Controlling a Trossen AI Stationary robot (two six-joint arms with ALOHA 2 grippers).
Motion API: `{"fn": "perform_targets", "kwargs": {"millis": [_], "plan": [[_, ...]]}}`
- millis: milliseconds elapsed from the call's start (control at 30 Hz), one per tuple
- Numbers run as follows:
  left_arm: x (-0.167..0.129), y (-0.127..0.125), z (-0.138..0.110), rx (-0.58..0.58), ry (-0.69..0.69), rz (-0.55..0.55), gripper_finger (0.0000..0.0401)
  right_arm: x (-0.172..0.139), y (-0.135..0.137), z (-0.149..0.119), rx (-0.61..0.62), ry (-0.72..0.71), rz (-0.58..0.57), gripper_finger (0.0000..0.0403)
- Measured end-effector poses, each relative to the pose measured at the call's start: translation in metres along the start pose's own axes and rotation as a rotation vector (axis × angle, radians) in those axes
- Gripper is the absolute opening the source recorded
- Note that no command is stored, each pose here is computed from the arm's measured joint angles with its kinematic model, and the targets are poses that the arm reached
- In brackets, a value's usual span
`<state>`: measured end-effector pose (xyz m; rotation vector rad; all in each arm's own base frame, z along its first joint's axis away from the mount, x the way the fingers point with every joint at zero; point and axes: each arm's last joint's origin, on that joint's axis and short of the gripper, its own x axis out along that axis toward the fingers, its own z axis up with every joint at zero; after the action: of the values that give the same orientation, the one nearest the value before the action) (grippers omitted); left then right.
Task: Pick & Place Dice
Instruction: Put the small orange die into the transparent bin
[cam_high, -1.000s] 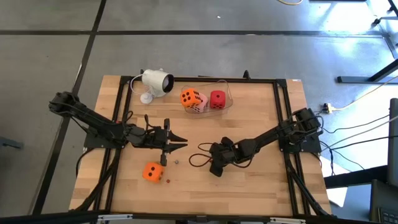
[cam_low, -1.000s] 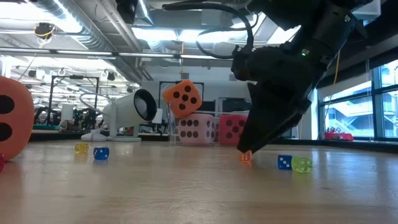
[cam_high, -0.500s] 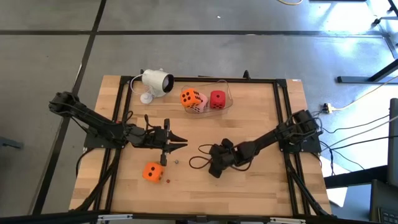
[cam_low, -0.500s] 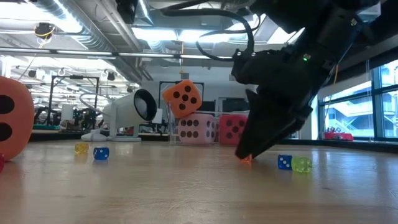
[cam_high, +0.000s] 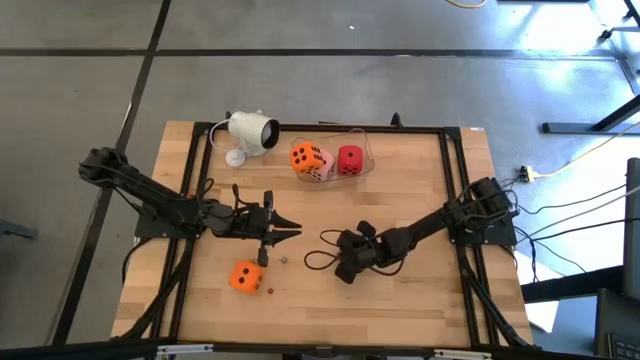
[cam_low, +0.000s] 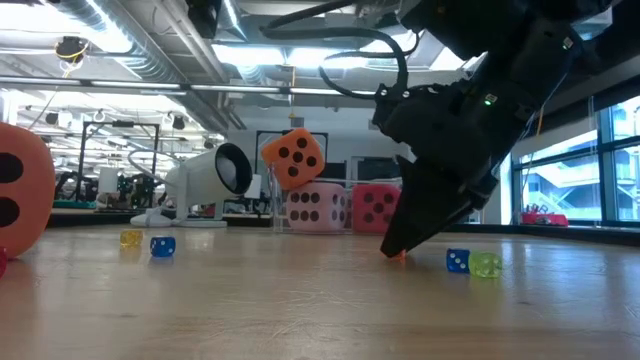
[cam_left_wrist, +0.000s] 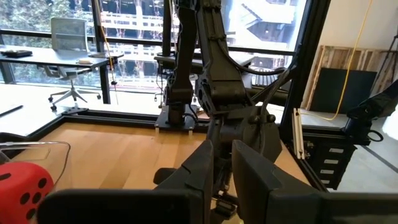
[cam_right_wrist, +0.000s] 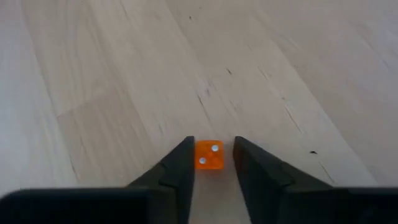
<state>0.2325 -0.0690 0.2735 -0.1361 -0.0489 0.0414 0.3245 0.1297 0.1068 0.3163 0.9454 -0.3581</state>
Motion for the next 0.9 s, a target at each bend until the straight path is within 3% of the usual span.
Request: {"fn": "perform_targets", "kwargs": {"millis": [167,367,500,633,900], "plan": [[0.000,0.000,0.000,0.000,0.000,0.000,0.0054,-0.002,0.000,0.001,0.005,-0.008,0.005,0.0051],[0.000,0.000,0.000,-0.008,0.000,0.000,0.0050,-0.015,-0.001,0.010,0.018,-0.031,0.028,0.0051],[0.000,0.000,0.000,-0.014,0.000,0.000,0.0051,-0.030,-0.003,0.023,0.031,-0.101,0.038,0.0073],[0.000,0.000,0.000,-0.016,0.000,0.000,0.0051,-0.050,-0.007,0.037,0.036,-0.208,0.018,0.0069],[0.000,0.000,0.000,-0.017,0.000,0.000,0.0049,-0.091,-0.030,0.072,0.035,-0.449,-0.132,0.0051]]}}
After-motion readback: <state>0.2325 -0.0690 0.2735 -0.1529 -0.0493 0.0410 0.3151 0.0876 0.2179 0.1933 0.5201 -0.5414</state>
